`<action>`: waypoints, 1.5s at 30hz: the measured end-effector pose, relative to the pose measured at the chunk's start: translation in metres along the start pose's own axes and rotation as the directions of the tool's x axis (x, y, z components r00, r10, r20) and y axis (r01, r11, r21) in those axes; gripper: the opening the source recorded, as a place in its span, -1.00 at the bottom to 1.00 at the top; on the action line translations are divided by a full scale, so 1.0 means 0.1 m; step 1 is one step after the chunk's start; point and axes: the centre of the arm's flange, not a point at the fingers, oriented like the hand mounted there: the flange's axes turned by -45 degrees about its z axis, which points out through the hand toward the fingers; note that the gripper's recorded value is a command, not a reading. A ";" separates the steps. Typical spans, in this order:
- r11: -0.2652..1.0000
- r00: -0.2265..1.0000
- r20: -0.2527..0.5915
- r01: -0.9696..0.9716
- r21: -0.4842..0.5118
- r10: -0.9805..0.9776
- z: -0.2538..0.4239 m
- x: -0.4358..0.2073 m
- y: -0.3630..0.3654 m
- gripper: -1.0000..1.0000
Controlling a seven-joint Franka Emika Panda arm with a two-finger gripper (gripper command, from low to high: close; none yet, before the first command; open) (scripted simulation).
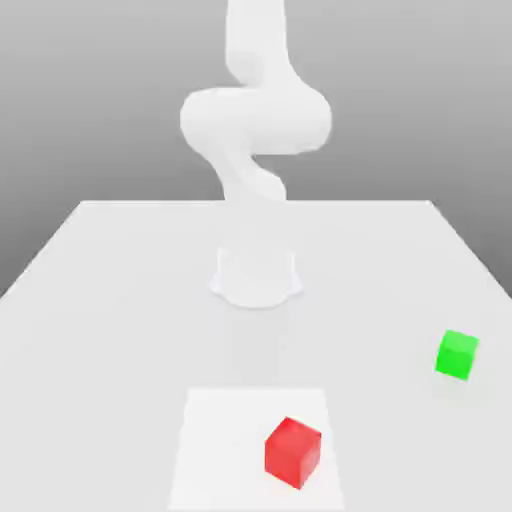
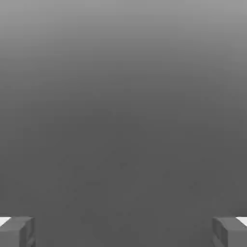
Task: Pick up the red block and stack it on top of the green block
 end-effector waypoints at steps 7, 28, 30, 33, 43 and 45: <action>0.964 0.948 0.193 0.232 0.133 -0.255 1.50 -0.36 -0.12 0.00; 0.626 0.480 0.402 0.578 0.524 -0.780 4.26 -2.89 -0.50 0.00; 0.626 0.480 0.402 0.577 0.524 -0.780 4.32 -2.95 -0.50 -1.00; 0.626 0.480 0.403 0.576 0.525 -0.780 4.32 -2.95 -0.50 -1.00; 0.586 0.454 0.371 0.594 0.551 -0.810 3.78 -2.60 -0.91 -1.00; 0.513 0.404 0.320 0.625 0.588 -0.857 3.58 -2.69 -1.51 -1.00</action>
